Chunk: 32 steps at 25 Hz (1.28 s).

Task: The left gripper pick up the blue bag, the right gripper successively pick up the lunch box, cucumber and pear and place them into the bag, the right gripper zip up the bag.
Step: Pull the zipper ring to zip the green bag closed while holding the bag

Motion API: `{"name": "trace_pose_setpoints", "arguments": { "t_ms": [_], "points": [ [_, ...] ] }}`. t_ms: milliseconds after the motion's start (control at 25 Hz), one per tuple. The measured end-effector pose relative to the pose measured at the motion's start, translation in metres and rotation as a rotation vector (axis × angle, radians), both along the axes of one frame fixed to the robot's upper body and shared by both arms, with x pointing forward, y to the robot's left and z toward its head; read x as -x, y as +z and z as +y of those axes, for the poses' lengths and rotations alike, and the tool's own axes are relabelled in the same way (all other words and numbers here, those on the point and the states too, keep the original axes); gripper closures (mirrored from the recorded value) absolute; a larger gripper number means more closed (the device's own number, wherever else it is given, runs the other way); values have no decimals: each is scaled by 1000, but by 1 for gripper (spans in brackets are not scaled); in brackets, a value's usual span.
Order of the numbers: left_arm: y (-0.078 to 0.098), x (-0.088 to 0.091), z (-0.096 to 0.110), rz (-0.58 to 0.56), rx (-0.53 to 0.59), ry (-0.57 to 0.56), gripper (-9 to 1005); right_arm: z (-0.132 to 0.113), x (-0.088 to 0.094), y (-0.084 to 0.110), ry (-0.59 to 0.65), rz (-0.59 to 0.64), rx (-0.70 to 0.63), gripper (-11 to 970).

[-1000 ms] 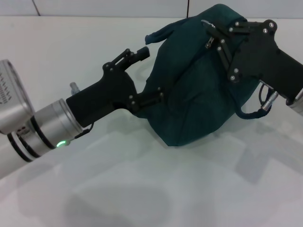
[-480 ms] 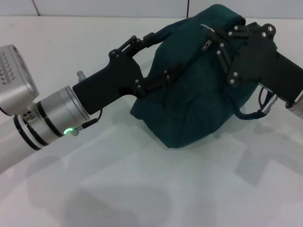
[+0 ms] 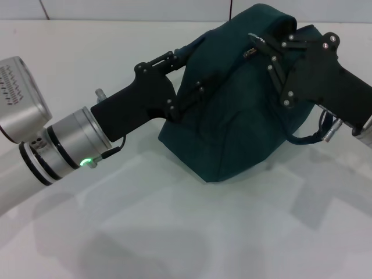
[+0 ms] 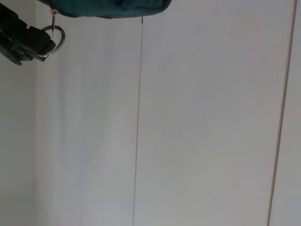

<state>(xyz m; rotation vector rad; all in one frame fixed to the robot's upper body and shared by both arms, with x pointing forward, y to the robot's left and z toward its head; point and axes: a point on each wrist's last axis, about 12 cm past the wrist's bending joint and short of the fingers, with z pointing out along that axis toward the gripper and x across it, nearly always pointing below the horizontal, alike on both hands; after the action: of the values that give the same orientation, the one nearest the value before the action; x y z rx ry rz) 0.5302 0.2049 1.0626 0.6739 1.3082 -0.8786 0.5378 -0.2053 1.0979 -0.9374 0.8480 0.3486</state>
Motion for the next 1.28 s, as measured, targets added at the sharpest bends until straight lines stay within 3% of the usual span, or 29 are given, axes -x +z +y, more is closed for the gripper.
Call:
{"name": "trace_pose_setpoints", "arguments": {
  "t_ms": [360, 560, 760, 1280],
  "points": [
    [-1, 2, 1, -46, -28, 17, 516, -2, 2, -2, -4, 8, 2, 940],
    [-3, 3, 2, -69, -48, 24, 757, -2, 2, -2, -4, 8, 2, 940],
    [-4, 5, 1, -107, -75, 21, 932, -4, 1, -1, -24, 11, -19, 940],
    [-9, 12, -3, -227, -195, -43, 937, -15, 7, -2, -65, 68, -136, 940]
  ]
}}
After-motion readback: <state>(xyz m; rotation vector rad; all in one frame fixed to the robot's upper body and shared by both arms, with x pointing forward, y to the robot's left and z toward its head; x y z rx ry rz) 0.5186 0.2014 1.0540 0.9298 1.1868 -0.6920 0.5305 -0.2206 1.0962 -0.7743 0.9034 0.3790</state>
